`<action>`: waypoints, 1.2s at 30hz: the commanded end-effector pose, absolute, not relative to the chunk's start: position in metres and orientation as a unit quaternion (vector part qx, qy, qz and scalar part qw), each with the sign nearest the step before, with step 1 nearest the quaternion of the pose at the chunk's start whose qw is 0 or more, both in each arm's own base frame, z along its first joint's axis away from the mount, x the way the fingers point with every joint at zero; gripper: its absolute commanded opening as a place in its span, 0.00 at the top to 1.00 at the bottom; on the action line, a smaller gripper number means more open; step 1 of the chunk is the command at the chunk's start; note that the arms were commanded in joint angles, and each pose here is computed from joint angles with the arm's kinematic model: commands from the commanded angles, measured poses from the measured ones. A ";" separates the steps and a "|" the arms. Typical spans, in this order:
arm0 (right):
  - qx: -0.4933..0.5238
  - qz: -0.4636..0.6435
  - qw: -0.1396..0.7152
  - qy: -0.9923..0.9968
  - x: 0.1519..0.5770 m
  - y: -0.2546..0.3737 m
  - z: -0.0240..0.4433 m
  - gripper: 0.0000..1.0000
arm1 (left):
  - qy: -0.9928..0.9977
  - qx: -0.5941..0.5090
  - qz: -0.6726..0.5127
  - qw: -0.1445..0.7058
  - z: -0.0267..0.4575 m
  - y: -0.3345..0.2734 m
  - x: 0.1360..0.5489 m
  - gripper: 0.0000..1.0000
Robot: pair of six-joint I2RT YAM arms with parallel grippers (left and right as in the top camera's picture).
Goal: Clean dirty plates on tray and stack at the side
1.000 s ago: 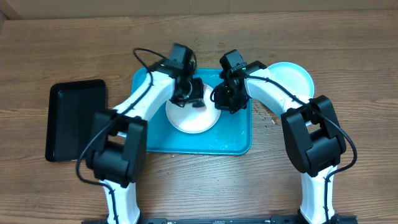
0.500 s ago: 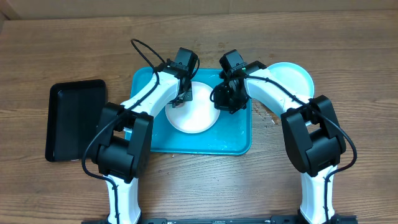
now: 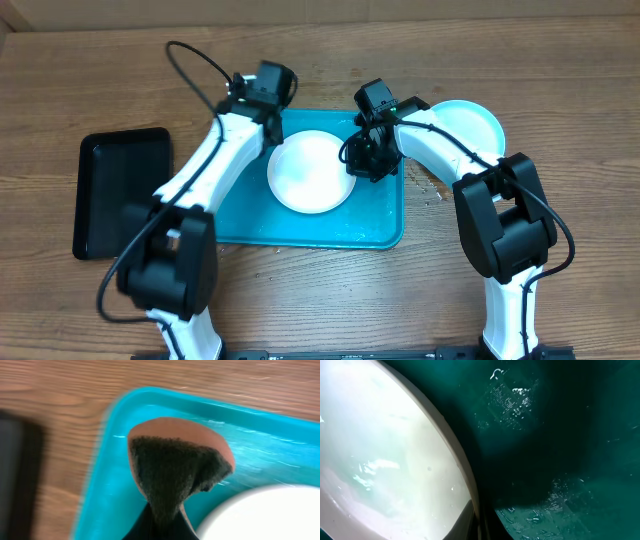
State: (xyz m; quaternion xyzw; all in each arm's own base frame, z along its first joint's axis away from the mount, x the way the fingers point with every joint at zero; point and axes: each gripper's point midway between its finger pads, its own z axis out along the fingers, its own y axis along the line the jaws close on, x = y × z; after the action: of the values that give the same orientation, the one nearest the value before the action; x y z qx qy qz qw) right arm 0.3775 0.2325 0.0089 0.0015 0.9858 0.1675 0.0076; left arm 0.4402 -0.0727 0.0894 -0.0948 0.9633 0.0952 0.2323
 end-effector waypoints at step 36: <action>-0.089 -0.039 0.252 0.963 0.432 0.224 0.140 0.96 | 0.943 -0.283 -0.004 0.174 0.141 0.030 0.419 0.96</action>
State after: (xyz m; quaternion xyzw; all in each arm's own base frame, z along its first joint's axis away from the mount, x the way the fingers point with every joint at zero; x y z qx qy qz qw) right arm 0.4129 0.2211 0.0623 -0.0505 0.9908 0.0488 0.1155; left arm 0.4362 -0.0075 0.1580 -0.2267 0.9481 0.0094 0.2227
